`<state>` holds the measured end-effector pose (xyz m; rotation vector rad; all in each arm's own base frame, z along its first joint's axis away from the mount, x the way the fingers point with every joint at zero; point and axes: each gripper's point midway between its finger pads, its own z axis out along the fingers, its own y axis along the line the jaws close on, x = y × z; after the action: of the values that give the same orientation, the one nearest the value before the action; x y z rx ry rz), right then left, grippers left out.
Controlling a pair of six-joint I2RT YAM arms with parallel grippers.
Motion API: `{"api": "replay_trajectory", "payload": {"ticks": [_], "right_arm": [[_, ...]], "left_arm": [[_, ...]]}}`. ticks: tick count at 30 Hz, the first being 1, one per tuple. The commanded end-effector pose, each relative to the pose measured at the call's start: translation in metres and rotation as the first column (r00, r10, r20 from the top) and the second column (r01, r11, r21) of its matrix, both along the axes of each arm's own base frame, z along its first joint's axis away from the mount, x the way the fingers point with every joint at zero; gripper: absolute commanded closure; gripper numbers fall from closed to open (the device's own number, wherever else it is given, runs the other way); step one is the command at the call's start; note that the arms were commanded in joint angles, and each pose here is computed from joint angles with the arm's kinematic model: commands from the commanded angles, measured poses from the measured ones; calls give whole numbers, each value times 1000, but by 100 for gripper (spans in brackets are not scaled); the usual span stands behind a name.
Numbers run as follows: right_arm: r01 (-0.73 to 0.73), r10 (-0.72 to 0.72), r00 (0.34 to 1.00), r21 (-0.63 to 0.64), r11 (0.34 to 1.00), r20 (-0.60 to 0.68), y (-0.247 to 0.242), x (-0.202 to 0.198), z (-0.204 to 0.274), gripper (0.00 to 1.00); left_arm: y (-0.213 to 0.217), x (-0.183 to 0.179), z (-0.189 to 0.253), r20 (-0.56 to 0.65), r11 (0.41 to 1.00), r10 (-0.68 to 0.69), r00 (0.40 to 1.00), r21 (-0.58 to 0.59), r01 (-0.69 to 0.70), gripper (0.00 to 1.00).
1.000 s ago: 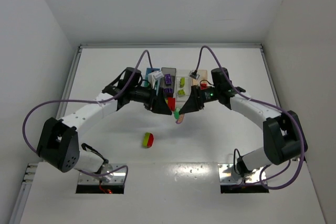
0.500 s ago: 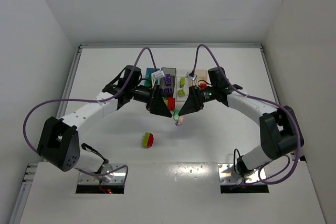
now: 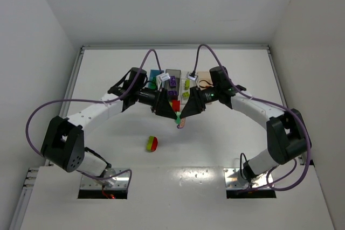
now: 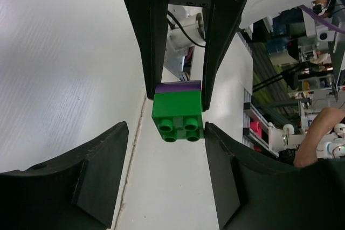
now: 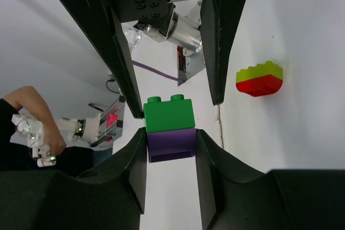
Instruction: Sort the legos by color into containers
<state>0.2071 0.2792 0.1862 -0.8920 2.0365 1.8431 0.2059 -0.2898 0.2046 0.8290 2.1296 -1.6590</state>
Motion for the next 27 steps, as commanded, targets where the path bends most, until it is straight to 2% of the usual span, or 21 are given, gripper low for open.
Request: {"api": "replay_trajectory", "payload": {"ticks": [1, 5, 8, 11, 12, 13, 14, 15, 16, 17, 18, 22, 27], "right_arm": [[-34, 28, 994, 58, 998, 104, 10, 7, 22, 98], [-27, 20, 993, 57, 998, 115, 11, 10, 24, 98], [-27, 21, 994, 53, 998, 106, 11, 11, 21, 98], [-16, 11, 994, 49, 999, 108, 12, 13, 21, 98], [-16, 11, 994, 49, 999, 108, 12, 13, 21, 98], [-16, 11, 994, 49, 999, 108, 12, 13, 21, 98], [-16, 11, 994, 49, 999, 108, 12, 13, 21, 96], [-16, 11, 994, 49, 999, 108, 12, 13, 21, 87], [-16, 11, 994, 49, 999, 108, 12, 13, 21, 83], [-25, 21, 995, 45, 999, 99, 14, 10, 20, 79], [-25, 21, 995, 45, 999, 98, 14, 9, 20, 70], [-32, 28, 996, 47, 998, 89, 12, 4, 19, 61], [-39, 36, 997, 41, 998, 62, 10, 0, 16, 59]], "left_arm": [[-8, 1, 15, 54, 999, -23, 998, -35, 25, 36], [-8, 2, 12, 46, 999, -23, 999, -31, 25, 38], [-8, 2, 14, 51, 999, -31, 998, -40, 34, 45], [-11, -2, 16, 57, 997, -49, 997, -50, 52, 62], [-11, -2, 16, 57, 997, -49, 997, -50, 52, 71], [-11, -2, 16, 57, 997, -49, 997, -50, 52, 74], [-11, -2, 16, 57, 997, -49, 997, -50, 52, 76], [-11, -2, 16, 57, 997, -49, 997, -50, 52, 79], [-11, -2, 16, 57, 997, -49, 997, -50, 52, 83], [-11, -2, 15, 66, 997, -51, 997, -51, 54, 83], [-11, 0, 18, 86, 997, -42, 995, -54, 47, 84], [-11, 0, 19, 86, 997, -42, 995, -54, 47, 86], [-12, 2, 23, 94, 997, -39, 995, -61, 45, 86]]}}
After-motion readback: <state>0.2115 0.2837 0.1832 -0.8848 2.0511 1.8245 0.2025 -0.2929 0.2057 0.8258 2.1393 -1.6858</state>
